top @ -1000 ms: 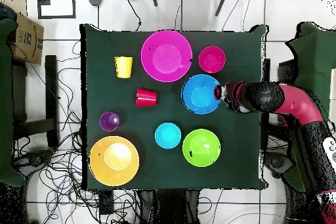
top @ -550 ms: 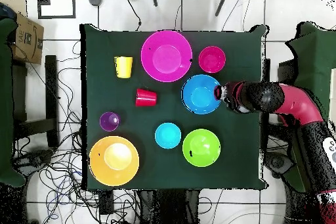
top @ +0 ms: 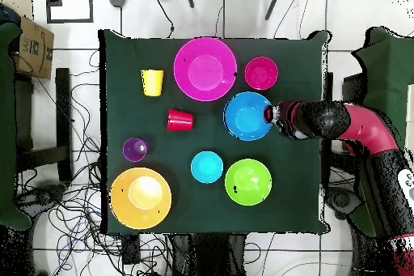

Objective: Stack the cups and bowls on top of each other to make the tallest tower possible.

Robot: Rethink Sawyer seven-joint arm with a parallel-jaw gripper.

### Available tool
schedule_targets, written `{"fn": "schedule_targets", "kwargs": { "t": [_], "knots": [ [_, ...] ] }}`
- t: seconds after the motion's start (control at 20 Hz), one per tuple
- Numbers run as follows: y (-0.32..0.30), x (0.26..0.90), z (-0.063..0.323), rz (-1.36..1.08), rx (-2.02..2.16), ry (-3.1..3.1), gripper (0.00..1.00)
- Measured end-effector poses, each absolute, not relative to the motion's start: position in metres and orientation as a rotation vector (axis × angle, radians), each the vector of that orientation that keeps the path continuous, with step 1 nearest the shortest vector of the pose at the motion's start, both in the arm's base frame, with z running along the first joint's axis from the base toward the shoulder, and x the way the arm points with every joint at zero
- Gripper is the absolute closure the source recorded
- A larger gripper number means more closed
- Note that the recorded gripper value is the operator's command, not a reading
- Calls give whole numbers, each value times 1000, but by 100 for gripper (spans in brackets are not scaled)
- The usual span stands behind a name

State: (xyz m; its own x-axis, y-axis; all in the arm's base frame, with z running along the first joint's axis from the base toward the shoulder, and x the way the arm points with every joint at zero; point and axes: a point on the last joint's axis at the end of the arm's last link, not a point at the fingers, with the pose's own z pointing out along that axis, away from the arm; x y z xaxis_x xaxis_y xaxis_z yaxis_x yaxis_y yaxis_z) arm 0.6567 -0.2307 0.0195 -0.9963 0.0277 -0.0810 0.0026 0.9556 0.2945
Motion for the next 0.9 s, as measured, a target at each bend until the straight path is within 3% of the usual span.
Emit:
{"fn": "schedule_targets", "kwargs": {
  "t": [0.2,0.25,0.9],
  "knots": [
    [-230,656,19,455,22,3024,100],
    [-231,656,19,453,21,3024,0],
    [-231,656,19,453,21,3024,0]
  ]
}}
